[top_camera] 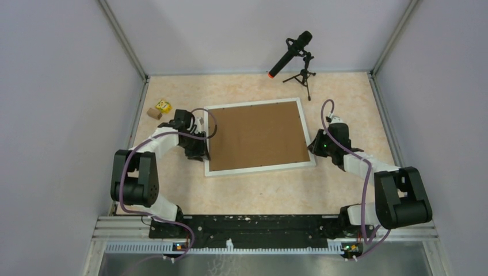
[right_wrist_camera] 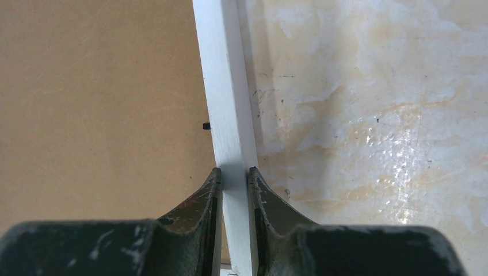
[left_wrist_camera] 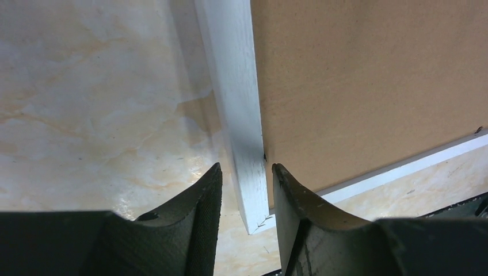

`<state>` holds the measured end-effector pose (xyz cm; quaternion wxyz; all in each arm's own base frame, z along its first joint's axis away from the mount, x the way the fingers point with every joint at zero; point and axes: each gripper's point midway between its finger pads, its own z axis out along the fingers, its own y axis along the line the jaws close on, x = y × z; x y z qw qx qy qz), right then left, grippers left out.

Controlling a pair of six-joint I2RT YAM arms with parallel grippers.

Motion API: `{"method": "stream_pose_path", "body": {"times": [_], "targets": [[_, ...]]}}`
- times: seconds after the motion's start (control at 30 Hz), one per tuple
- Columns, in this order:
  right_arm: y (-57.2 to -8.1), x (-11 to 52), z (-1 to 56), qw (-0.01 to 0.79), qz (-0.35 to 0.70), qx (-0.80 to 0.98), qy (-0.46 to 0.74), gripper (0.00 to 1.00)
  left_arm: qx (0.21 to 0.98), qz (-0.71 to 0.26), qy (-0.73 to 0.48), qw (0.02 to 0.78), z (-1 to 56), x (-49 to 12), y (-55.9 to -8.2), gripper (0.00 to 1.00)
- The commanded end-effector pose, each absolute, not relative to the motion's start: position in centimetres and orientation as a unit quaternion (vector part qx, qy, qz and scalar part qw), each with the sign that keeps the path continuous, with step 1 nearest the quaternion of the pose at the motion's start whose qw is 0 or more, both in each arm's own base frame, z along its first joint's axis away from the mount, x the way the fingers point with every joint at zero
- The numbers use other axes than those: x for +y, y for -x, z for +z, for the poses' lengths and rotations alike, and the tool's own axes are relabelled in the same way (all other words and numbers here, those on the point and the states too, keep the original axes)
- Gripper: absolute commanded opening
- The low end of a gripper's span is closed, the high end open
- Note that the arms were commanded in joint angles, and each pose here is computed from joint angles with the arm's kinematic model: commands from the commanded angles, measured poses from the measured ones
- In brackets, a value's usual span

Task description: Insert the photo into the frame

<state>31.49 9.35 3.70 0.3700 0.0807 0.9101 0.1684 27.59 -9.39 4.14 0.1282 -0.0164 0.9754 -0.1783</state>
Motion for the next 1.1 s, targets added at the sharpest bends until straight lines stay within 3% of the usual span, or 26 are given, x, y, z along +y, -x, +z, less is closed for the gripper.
{"method": "stream_pose_path", "body": {"times": [0.0, 1.07], "targets": [[-29.6, 10.1, 1.7, 0.327, 0.179, 0.925, -0.075, 0.0, 0.968, -0.165, 0.029, 0.185, 6.0, -8.2, -29.3, 0.44], [-29.5, 10.3, 1.5, 0.323, 0.185, 0.926, -0.072, 0.0, 0.98, -0.144, 0.051, 0.129, 2.1, -7.6, -28.1, 0.41]]}}
